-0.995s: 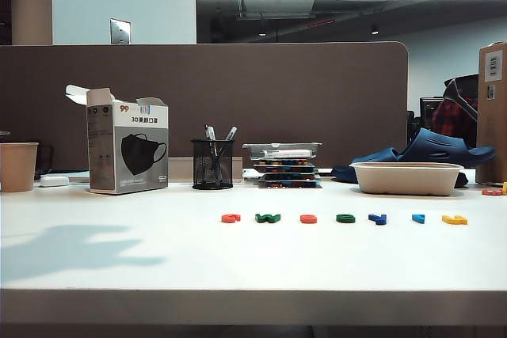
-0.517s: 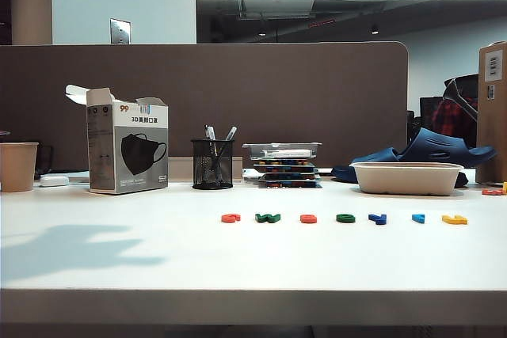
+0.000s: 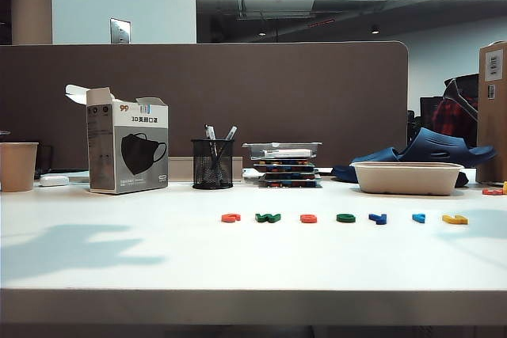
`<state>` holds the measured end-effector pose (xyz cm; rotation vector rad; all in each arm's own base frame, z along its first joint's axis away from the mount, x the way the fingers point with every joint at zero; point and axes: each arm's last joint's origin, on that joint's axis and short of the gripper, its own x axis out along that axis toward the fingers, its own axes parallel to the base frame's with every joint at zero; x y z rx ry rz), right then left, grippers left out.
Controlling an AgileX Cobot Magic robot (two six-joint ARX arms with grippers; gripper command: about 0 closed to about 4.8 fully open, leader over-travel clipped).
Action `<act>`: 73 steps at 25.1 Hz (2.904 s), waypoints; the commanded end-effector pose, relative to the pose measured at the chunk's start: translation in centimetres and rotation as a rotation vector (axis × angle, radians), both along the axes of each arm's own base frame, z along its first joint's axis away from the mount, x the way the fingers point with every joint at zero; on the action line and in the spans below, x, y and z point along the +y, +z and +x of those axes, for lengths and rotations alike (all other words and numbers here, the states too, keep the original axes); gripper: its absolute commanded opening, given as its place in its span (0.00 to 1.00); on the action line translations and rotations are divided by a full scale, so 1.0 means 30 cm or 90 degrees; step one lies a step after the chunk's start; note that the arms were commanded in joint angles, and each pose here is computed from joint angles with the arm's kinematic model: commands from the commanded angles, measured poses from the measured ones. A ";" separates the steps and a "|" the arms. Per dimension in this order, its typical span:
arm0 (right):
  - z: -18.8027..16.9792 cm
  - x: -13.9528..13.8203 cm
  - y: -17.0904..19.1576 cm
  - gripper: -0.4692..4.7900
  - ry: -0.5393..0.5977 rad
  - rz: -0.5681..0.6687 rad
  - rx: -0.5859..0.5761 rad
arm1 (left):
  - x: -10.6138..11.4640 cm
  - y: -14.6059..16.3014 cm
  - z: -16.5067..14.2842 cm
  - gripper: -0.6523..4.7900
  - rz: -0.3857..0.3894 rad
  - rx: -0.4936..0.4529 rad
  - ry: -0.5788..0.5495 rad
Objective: Select the appropriate letters from the row of letter magnets placed on the table to arrange into the word "yes".
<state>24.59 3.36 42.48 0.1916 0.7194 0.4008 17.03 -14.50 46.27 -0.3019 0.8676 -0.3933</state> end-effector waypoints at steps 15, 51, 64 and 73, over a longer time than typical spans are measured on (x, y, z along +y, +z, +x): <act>0.313 0.197 -0.342 0.09 0.187 -0.095 0.210 | 0.001 0.006 -0.001 0.11 -0.005 -0.007 0.003; 0.465 0.334 -0.716 0.39 0.363 -0.366 0.267 | 0.001 0.006 -0.001 0.11 -0.005 -0.007 0.003; 0.494 0.344 -0.762 0.39 0.372 -0.370 0.247 | 0.001 0.006 -0.001 0.11 -0.005 -0.007 0.003; 0.499 0.346 -0.795 0.39 0.379 -0.372 0.266 | 0.001 0.006 -0.001 0.11 -0.005 -0.007 0.003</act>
